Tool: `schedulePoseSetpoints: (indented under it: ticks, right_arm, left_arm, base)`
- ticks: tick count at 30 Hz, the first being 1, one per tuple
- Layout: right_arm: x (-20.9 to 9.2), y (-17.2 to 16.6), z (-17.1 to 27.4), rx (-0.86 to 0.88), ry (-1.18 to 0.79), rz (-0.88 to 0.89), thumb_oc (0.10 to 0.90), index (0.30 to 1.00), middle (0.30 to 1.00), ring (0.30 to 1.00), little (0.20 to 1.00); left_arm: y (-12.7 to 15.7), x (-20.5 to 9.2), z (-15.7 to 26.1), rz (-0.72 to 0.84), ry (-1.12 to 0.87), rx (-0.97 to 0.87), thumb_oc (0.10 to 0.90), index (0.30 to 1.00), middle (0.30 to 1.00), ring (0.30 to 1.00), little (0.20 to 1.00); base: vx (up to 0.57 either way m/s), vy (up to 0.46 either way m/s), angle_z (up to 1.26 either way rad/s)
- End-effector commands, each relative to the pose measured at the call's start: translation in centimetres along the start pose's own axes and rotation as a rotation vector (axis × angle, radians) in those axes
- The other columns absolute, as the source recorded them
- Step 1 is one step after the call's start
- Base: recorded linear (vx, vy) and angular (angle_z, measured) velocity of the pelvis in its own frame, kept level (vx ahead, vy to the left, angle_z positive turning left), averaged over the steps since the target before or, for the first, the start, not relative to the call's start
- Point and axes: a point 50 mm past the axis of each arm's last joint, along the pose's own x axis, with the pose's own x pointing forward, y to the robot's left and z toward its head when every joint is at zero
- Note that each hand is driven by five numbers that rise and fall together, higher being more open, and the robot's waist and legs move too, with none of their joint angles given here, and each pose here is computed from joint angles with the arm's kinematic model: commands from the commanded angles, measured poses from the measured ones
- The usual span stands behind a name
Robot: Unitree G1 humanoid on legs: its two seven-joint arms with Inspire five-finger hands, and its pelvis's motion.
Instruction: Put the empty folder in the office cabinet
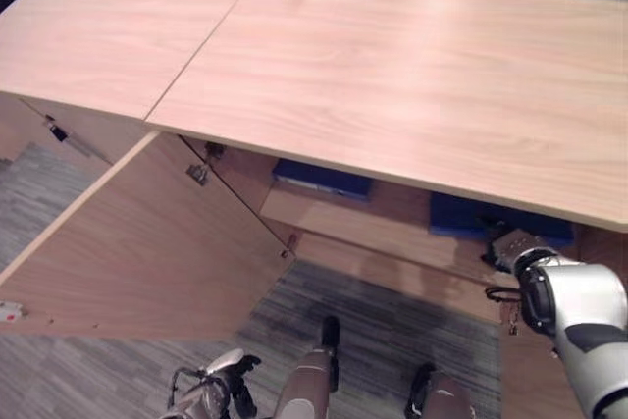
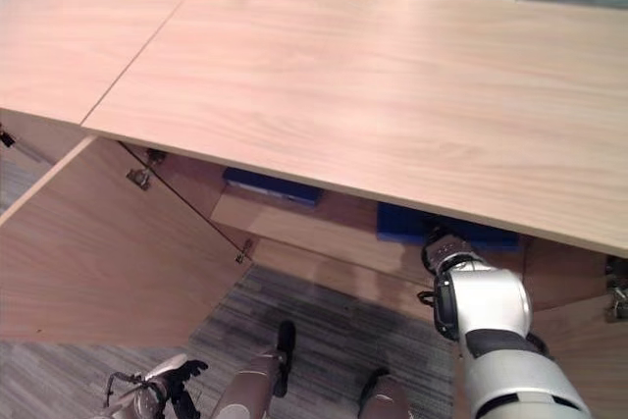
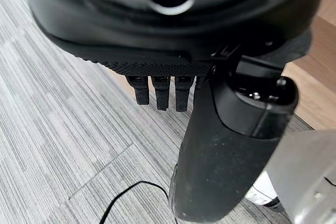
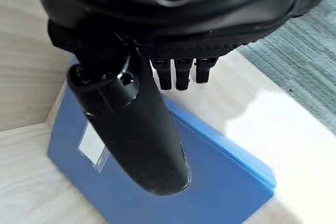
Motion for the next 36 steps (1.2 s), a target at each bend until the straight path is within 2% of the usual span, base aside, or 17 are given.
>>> schedulePoseSetpoints:
  ticks: [1, 9, 14, 17, 23, 31, 36]
  right_arm:
    - [-1.0, 2.0, 2.9, 0.184, -0.076, 0.102, 0.8, 0.9, 0.9, 0.9, 0.9]
    - [0.2, 0.4, 0.1, 0.235, -0.024, 0.071, 0.8, 0.9, 0.9, 0.9, 0.9]
    - [1.4, -2.4, -2.7, 0.248, 0.022, -0.001, 0.8, 0.9, 0.9, 0.9, 0.9]
    - [1.5, -2.6, -3.6, 0.25, 0.033, 0.005, 0.8, 0.9, 0.9, 0.9, 0.9]
    - [1.0, -1.0, -2.8, 0.196, -0.016, 0.09, 0.8, 0.9, 0.9, 0.9, 0.9]
    - [-1.6, 4.3, 0.6, 0.031, -0.223, 0.368, 0.8, 0.9, 0.9, 0.9, 0.9]
    - [-3.5, 6.7, 0.5, 0.089, -0.308, 0.547, 0.8, 0.9, 0.9, 0.9, 0.9]
  left_arm:
    - [3.3, 0.1, -1.2, 0.119, 0.073, -0.022, 0.8, 0.9, 0.9, 0.9, 0.9]
    - [3.6, 0.4, -0.2, 0.148, 0.066, -0.068, 0.8, 0.9, 0.9, 0.9, 0.9]
    - [2.9, 0.5, 0.3, 0.126, 0.046, -0.047, 0.8, 0.9, 0.9, 0.9, 0.9]
    - [2.4, 0.5, 0.2, 0.11, 0.047, -0.043, 0.8, 0.9, 0.9, 0.9, 0.9]
    - [2.6, 0.5, 0.2, 0.121, 0.043, -0.045, 0.8, 0.9, 0.9, 0.9, 0.9]
    - [1.9, 0.2, -0.3, 0.105, 0.031, -0.023, 0.8, 0.9, 0.9, 0.9, 0.9]
    - [0.6, 0.1, -0.2, 0.085, 0.013, -0.022, 0.8, 0.9, 0.9, 0.9, 0.9]
  base:
    - [-0.02, 0.004, 0.03]
    - [-0.03, 0.0, -0.01]
    - [0.0, 0.001, -0.01]
    - [-0.01, 0.003, -0.01]
    - [0.0, 0.0, 0.0]
    - [0.0, 0.0, -0.01]
    - [0.01, -0.004, -0.03]
